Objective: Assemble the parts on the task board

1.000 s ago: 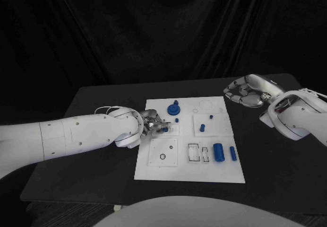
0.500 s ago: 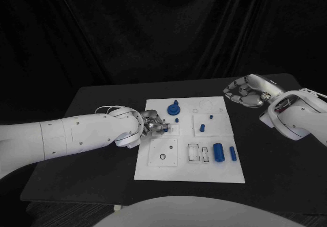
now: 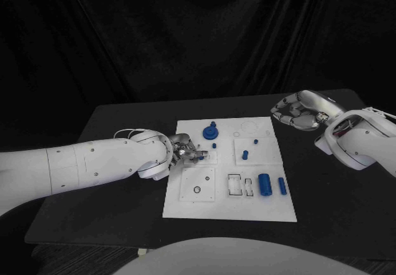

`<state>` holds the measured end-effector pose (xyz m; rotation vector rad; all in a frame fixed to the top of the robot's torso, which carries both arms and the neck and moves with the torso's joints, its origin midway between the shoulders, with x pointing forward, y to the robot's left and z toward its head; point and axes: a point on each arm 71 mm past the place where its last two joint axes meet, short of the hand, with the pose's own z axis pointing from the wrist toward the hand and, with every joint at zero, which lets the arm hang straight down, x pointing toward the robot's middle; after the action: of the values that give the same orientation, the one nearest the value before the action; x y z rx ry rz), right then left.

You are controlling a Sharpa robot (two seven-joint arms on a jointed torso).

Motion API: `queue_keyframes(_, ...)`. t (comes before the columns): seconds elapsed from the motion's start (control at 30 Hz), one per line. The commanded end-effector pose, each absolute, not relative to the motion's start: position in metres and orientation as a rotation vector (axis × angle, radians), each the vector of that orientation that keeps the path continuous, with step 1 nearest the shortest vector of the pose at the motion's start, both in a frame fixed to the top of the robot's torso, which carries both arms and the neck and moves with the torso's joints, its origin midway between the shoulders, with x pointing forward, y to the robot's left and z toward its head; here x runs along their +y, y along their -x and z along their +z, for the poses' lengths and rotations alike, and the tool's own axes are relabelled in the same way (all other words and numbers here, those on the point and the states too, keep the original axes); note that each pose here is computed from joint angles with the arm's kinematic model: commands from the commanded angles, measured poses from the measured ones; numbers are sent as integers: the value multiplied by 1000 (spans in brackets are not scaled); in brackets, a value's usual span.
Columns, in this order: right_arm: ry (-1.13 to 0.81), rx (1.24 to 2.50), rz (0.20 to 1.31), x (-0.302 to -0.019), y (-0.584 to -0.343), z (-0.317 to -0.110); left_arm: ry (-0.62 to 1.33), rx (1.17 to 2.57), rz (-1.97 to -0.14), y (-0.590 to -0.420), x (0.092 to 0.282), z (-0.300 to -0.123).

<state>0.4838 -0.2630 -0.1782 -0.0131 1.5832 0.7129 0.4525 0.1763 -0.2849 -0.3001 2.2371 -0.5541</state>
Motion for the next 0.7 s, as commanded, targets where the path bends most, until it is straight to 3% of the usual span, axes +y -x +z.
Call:
queue_keyframes(0.03, 0, 1586, 700, -265, -483, -179, 317, 2190, -577, -452, 179, -279)
queue_keyframes(0.23, -4, 1580, 697, -266, -483, -178, 278, 2154, -594, -470, 188, -246)
queue_keyframes(0.37, -4, 1581, 695, -266, -483, -178, 265, 2210, -621, -485, 194, -226)
queue_keyframes(0.7, -4, 1587, 692, -266, -485, -179, 265, 2345, -640, -510, 210, -213)
